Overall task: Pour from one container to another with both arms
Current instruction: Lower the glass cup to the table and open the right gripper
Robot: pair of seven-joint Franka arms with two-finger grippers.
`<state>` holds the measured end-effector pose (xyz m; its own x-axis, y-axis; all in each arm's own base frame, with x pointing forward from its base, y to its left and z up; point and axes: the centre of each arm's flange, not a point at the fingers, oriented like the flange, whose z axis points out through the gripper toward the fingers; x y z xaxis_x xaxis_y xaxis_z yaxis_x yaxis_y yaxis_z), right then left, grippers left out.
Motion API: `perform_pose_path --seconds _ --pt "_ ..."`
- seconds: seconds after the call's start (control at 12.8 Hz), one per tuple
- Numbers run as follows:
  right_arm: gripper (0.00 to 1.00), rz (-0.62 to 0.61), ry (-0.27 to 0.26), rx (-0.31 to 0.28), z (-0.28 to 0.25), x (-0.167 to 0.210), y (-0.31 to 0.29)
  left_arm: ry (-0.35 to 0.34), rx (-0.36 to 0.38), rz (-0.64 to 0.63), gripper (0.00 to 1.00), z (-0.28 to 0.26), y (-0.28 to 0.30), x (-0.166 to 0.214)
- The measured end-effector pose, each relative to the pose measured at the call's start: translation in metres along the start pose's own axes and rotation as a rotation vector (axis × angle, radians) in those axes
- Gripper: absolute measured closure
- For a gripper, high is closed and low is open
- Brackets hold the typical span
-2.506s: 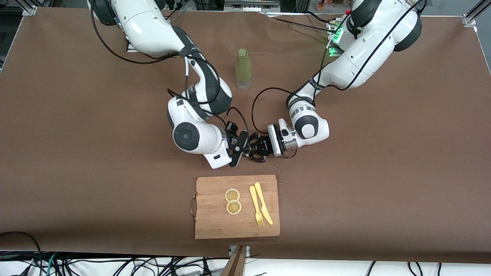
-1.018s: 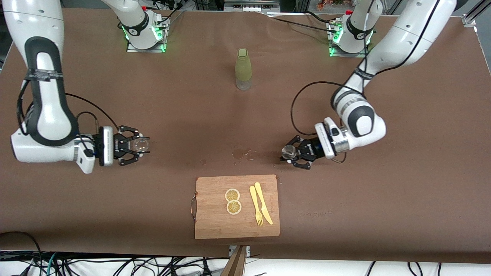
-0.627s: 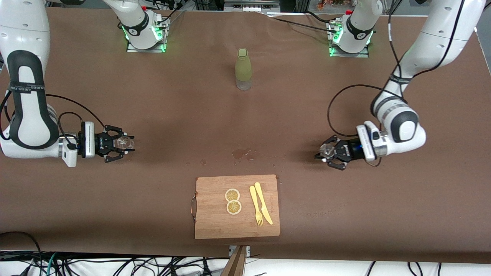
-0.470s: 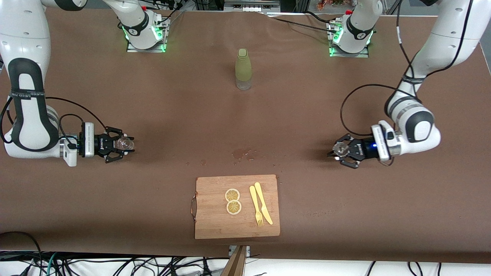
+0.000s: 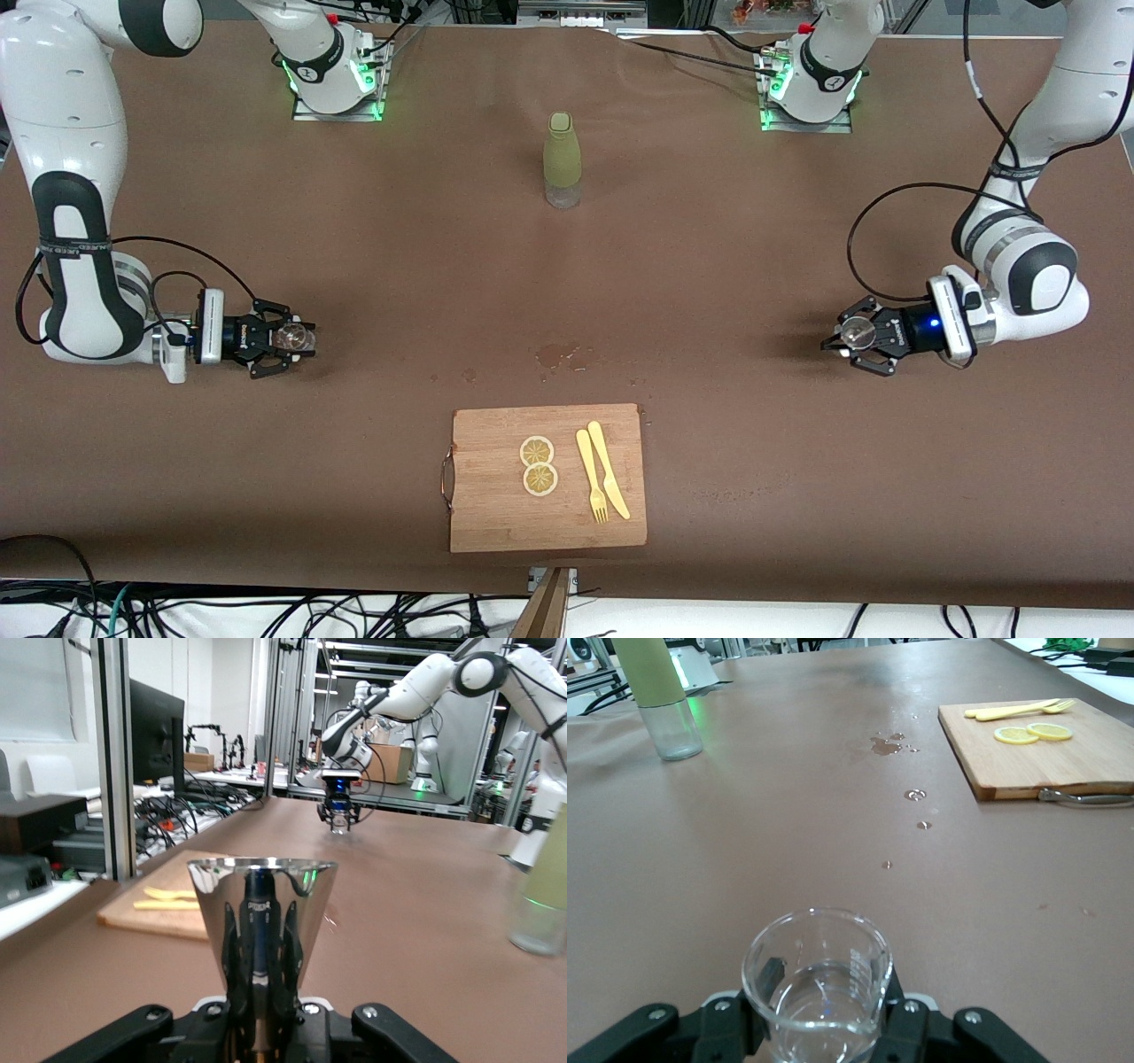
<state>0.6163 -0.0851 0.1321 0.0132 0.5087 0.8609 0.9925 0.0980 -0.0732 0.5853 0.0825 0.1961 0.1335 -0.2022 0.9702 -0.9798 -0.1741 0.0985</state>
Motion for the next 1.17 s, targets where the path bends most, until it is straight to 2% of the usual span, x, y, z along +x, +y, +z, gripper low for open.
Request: perform_pose_path --seconds 0.31,0.55,0.78,1.1,1.17 --pt "0.51 0.005 0.007 -0.029 -0.001 -0.020 0.002 -0.007 0.004 0.011 0.92 -0.040 0.017 -0.044" --pt "0.51 0.003 -0.001 -0.039 -0.005 -0.028 0.006 0.039 -0.024 0.035 0.92 -0.033 0.029 -0.077" --pt "0.51 0.006 -0.010 -0.049 -0.007 -0.031 0.007 0.049 -0.022 0.078 0.92 -0.035 0.035 -0.095" --pt "0.09 0.008 -0.008 -0.052 -0.007 -0.032 0.007 0.061 -0.016 0.112 0.92 -0.039 0.041 -0.111" --pt "0.01 0.009 -0.010 -0.054 -0.009 -0.033 0.006 0.063 -0.016 0.108 0.92 -0.038 0.043 -0.117"
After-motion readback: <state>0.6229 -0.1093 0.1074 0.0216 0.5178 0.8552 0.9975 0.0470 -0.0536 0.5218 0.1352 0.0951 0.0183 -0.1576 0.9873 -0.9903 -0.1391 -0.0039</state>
